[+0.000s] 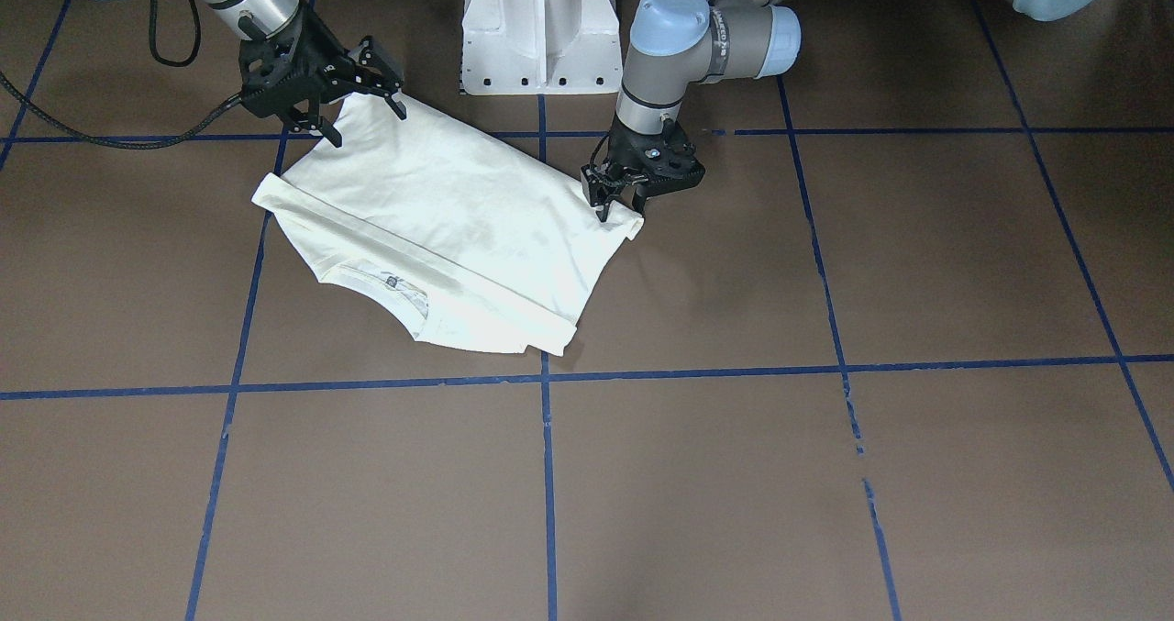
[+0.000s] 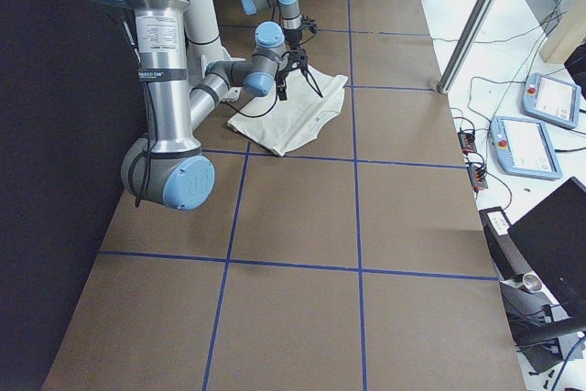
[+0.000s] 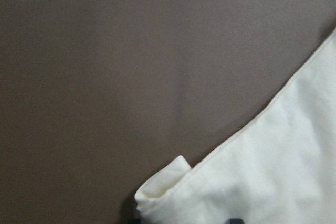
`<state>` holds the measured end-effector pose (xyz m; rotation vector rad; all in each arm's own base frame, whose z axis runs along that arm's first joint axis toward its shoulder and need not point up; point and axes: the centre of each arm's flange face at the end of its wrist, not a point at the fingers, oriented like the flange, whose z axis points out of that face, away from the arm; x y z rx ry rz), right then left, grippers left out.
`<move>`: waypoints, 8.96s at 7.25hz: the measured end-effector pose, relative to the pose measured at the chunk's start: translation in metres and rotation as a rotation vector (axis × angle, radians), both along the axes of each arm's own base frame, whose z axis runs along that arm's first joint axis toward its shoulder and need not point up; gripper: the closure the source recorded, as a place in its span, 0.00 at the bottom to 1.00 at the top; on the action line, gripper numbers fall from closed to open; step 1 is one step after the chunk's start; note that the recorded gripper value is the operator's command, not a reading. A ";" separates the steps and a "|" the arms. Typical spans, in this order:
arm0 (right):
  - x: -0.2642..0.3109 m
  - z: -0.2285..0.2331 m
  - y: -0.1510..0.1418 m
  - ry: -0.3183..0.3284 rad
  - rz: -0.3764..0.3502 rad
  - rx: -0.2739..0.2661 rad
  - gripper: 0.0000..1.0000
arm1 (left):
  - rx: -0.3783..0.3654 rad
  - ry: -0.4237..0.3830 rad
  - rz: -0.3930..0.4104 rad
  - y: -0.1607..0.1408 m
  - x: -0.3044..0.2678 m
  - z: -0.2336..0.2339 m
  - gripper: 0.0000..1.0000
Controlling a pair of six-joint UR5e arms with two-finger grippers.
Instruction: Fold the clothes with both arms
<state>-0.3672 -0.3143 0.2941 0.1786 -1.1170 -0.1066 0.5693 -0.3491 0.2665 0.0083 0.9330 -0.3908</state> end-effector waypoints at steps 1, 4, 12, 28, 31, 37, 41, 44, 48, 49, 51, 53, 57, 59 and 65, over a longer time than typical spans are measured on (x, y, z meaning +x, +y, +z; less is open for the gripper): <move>0.000 0.000 0.000 0.000 0.000 0.000 0.00 | 0.001 0.003 -0.008 -0.005 -0.002 -0.001 1.00; 0.001 0.002 -0.001 0.003 0.003 -0.002 0.00 | 0.010 0.010 -0.060 -0.039 -0.022 -0.006 1.00; 0.005 0.007 -0.010 0.017 0.023 -0.011 0.00 | 0.293 -0.033 -0.208 -0.316 -0.006 -0.006 0.01; -0.203 -0.044 -0.043 0.462 -0.090 0.046 0.00 | 0.367 -0.123 0.082 -0.162 -0.179 -0.025 0.00; -0.208 -0.029 -0.035 0.524 -0.116 0.018 0.00 | 0.350 -0.113 0.088 -0.155 -0.171 -0.024 0.00; -0.213 -0.013 -0.031 0.565 -0.127 0.003 0.00 | 0.346 -0.102 0.093 -0.152 -0.168 -0.026 0.00; -0.204 -0.009 -0.039 0.593 -0.122 -0.009 0.00 | 0.325 -0.084 0.089 -0.148 -0.164 -0.029 0.00; -0.188 0.003 -0.053 0.614 -0.112 -0.011 0.00 | 0.322 -0.077 0.089 -0.147 -0.162 -0.032 0.00; -0.123 0.040 -0.068 0.635 -0.115 0.028 0.00 | 0.315 -0.066 0.090 -0.142 -0.157 -0.036 0.00; -0.109 0.029 -0.075 0.610 -0.101 0.036 0.00 | 0.317 -0.064 0.090 -0.141 -0.157 -0.038 0.00; -0.106 -0.016 -0.098 0.536 -0.071 0.058 0.00 | 0.321 -0.062 0.091 -0.139 -0.159 -0.040 0.00; -0.141 -0.054 -0.126 0.493 -0.060 0.080 0.00 | 0.323 -0.066 0.094 -0.139 -0.160 -0.037 0.00; -0.188 -0.033 -0.128 0.516 -0.112 0.048 0.00 | 0.321 -0.067 0.097 -0.138 -0.160 -0.034 0.00; -0.194 -0.019 -0.118 0.542 -0.138 0.026 0.00 | 0.320 -0.065 0.100 -0.138 -0.160 -0.034 0.00; -0.177 0.011 -0.139 0.592 -0.119 -0.029 0.00 | 0.321 -0.053 0.096 -0.137 -0.159 -0.041 0.00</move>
